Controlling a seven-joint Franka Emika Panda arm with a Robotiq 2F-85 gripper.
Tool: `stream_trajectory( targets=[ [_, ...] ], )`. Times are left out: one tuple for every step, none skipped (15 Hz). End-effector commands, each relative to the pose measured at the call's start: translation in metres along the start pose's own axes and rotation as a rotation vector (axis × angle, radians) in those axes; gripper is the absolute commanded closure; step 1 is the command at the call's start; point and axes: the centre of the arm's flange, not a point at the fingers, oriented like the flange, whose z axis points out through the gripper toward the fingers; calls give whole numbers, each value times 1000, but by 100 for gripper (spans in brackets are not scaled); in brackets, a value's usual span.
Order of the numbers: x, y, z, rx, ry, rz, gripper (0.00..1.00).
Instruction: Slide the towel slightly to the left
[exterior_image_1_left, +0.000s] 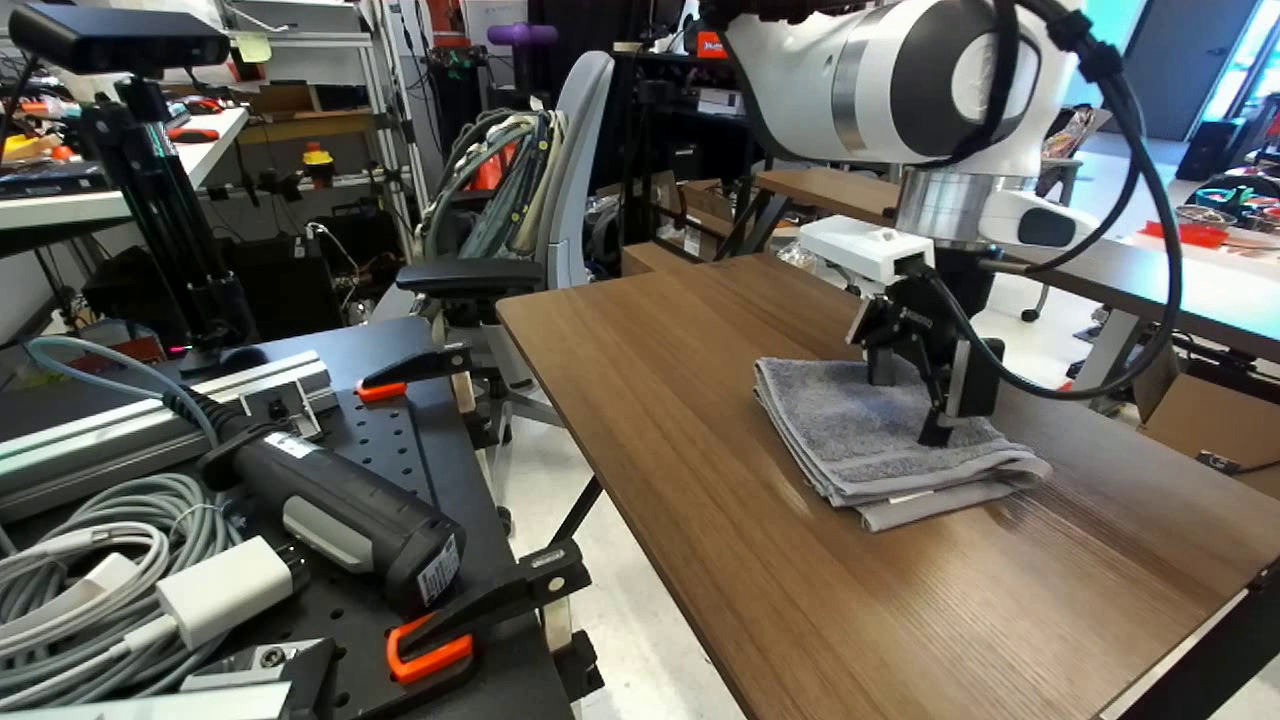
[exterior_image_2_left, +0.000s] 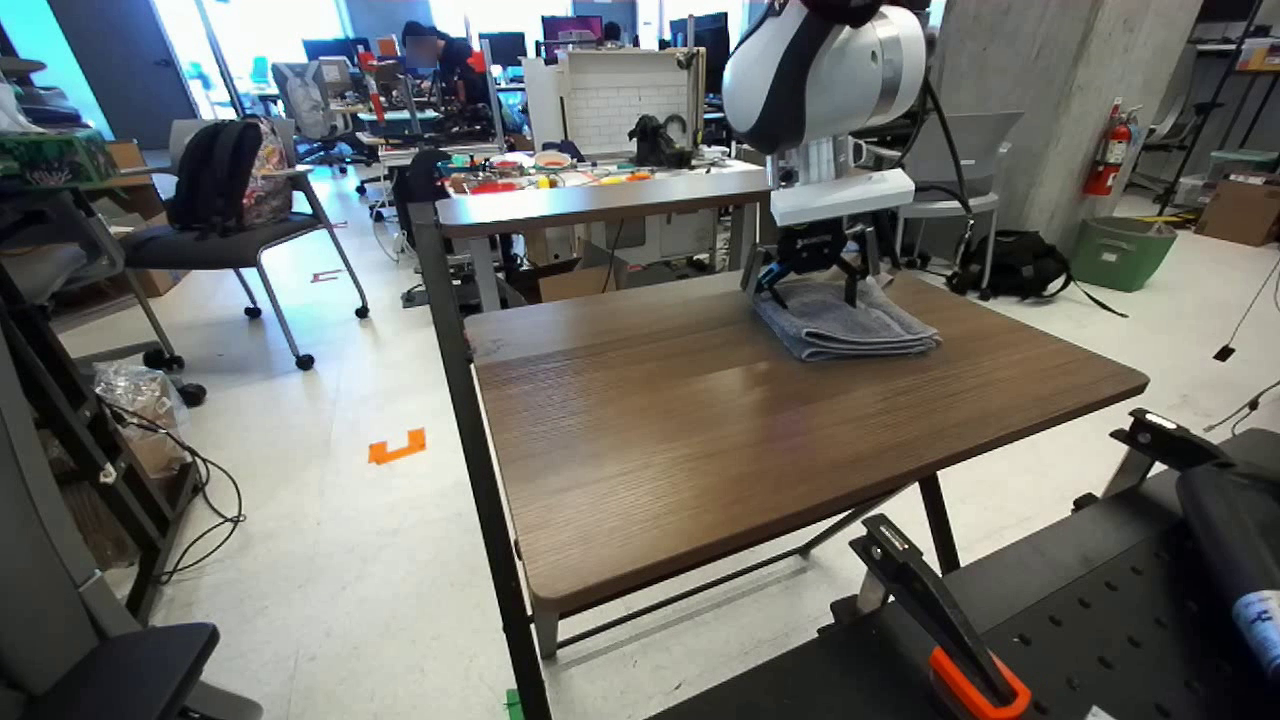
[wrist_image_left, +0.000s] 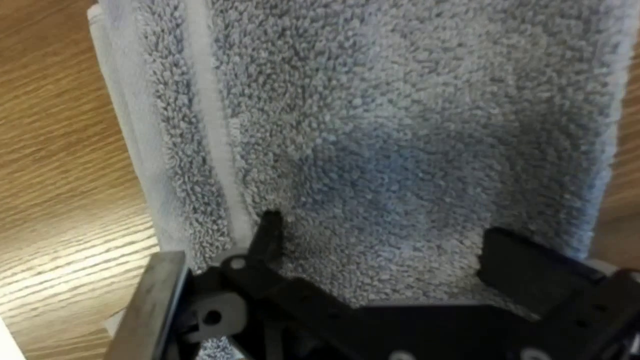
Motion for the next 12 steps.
stream_trajectory(
  targets=[
    [-5, -41, 26, -48, -19, -98, 0],
    [-6, -51, 29, -56, -19, -117, 0],
    [-9, -61, 31, -65, -21, -138, 0],
    [-10, -70, 31, -73, -17, -159, 0],
    [-13, -79, 30, -78, -16, -178, 0],
    [-15, -88, 29, -80, -15, -197, 0],
    [-18, -99, 28, -85, -13, -220, 0],
    [-21, -110, 29, -89, -11, -238, 0],
    [-25, -123, 29, -95, -10, -262, 0],
    [-28, -132, 28, -99, -7, -279, 0],
    [-31, -142, 27, -100, -5, -299, 0],
    [-33, -153, 26, -102, -6, -316, 0]
  ],
)
